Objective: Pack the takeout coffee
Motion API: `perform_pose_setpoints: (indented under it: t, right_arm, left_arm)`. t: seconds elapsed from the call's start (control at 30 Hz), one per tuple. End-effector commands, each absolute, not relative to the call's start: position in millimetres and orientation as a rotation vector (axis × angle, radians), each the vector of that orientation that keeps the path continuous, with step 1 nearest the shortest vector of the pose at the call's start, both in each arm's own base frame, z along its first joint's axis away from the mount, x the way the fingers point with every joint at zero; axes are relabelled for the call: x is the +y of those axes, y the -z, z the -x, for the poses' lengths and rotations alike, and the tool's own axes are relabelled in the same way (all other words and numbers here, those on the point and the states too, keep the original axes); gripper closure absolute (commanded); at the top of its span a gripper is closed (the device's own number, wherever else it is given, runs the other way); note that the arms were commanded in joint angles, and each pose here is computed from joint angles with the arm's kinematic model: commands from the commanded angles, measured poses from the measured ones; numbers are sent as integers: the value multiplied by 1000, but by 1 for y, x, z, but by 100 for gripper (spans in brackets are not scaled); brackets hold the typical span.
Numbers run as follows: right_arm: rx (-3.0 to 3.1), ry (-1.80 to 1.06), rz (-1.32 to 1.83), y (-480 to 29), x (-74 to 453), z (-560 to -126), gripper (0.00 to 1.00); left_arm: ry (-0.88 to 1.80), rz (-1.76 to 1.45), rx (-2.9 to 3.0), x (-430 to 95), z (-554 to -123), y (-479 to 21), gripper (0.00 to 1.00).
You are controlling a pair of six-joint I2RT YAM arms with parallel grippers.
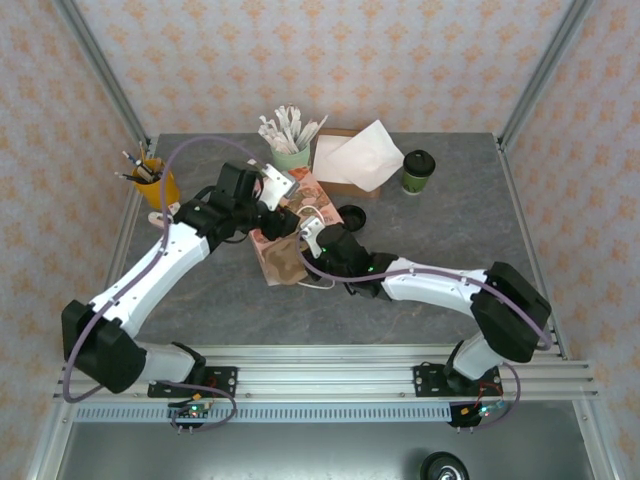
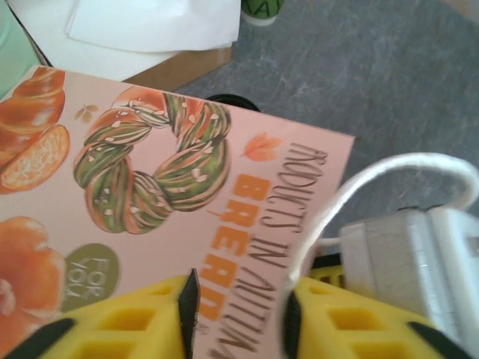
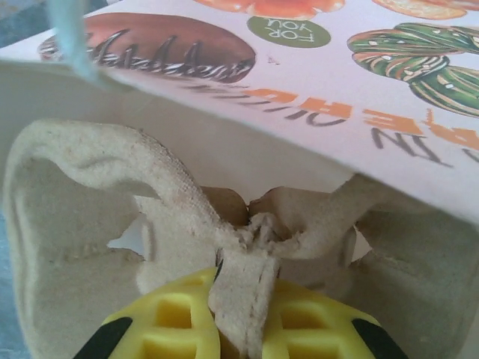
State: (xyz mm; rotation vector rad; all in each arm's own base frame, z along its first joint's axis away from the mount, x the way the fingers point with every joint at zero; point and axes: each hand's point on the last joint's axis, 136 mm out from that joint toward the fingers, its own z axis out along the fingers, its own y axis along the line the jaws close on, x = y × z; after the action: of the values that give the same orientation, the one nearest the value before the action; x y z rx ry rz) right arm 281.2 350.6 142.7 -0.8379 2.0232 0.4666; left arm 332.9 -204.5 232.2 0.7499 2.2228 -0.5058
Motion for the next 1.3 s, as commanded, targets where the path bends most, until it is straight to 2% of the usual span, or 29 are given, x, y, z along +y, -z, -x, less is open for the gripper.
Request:
perform_pose_setpoints:
  t: [0.0, 0.17, 0.23, 0.3, 0.37, 0.5, 0.77, 0.97, 1.13, 1.27]
  right_arm:
    - [1872, -485, 738, -176, 358, -302, 100]
    - [1867, -492, 742, -177, 357, -305, 100]
    - [1860, -505, 733, -180, 355, -303, 100]
    - [1847, -527, 722, -181, 351, -298, 100]
    - [1826, -538, 699, -181, 344, -294, 100]
    - [1791, -543, 698, -185, 337, -289, 100]
    - [1735, -546, 711, -204, 344, -293, 100]
    - [1795, -567, 676, -237, 339, -290, 100]
    - [1880, -548, 683, -256, 306, -265, 100]
    - [2009, -520, 714, -260, 276, -239, 100]
  left_arm:
    - [534, -807, 2147, -226, -341, -240, 46]
    - [643, -837, 2046, -250, -349, -253, 45]
    - [641, -844, 2036, -254, -350, -255, 50]
    - [612, -807, 2049, -250, -354, -255, 67]
    - [560, -729, 2054, -241, -360, -258, 99]
    - [515, -531, 2035, -222, -365, -284, 100]
    - [798, -247, 1920, -237, -321, -361, 100]
    - [951, -146, 1934, -248, -301, -368, 100]
    - [1003, -114, 2020, -252, -295, -356, 100]
    - [1204, -152, 2028, -277, -280, -361, 100]
